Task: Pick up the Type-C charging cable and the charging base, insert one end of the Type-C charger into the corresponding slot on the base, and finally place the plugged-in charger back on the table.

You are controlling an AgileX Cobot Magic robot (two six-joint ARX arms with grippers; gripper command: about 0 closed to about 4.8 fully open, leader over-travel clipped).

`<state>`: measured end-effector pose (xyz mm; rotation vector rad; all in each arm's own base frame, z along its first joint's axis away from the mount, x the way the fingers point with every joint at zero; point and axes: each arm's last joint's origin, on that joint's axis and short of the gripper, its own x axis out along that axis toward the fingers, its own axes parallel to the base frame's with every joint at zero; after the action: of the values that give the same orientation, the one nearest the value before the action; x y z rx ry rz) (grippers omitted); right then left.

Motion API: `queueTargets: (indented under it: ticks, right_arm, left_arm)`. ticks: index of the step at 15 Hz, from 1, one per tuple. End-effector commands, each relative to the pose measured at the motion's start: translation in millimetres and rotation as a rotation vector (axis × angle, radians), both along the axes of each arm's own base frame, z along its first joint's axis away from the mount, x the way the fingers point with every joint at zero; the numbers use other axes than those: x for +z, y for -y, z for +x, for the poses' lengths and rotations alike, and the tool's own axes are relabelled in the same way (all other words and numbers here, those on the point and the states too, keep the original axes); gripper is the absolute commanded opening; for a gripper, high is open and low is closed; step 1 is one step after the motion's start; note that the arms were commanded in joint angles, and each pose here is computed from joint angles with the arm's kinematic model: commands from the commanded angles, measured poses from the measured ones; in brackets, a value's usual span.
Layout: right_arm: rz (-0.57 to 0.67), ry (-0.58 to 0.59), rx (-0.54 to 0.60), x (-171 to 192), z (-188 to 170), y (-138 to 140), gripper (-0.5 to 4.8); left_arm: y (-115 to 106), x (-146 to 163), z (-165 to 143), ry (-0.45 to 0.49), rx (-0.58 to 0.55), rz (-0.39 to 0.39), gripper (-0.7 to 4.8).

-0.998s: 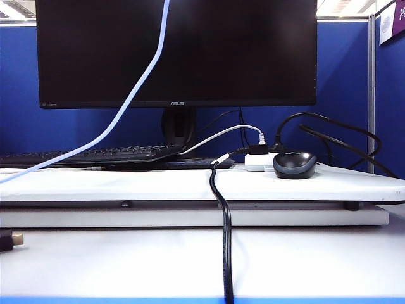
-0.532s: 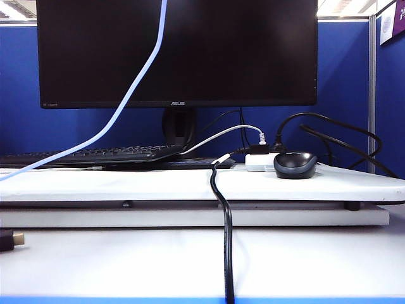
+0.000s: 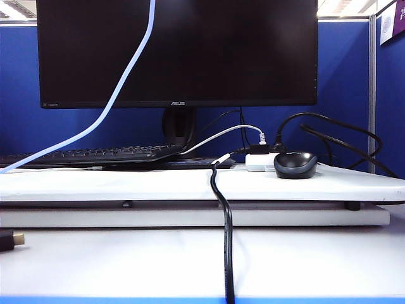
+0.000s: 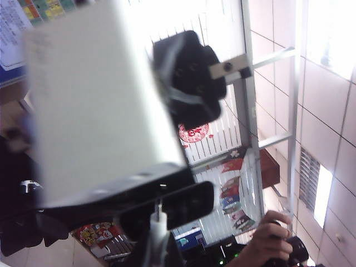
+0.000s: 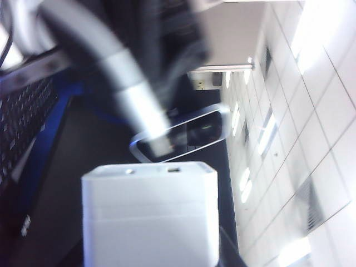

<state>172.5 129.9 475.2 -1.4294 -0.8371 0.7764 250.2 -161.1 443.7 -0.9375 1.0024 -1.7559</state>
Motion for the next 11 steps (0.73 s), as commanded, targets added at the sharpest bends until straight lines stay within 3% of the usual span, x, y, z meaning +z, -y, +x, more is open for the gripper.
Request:
queueTargets:
  ticks: [1, 5, 11]
  right_arm:
    - [-0.022, 0.083, 0.004, 3, 2, -1, 0.0]
    - [-0.016, 0.135, 0.115, 9, -11, 5, 0.0]
    - [-0.011, 0.145, 0.123, 13, -20, 11, 0.0]
  left_arm:
    - [4, 3, -9, 0.046, -0.056, 0.022, -0.05]
    - [5, 3, -11, 0.053, -0.071, 0.032, -0.06]
    - [4, 3, -11, 0.058, -0.069, 0.029, -0.06]
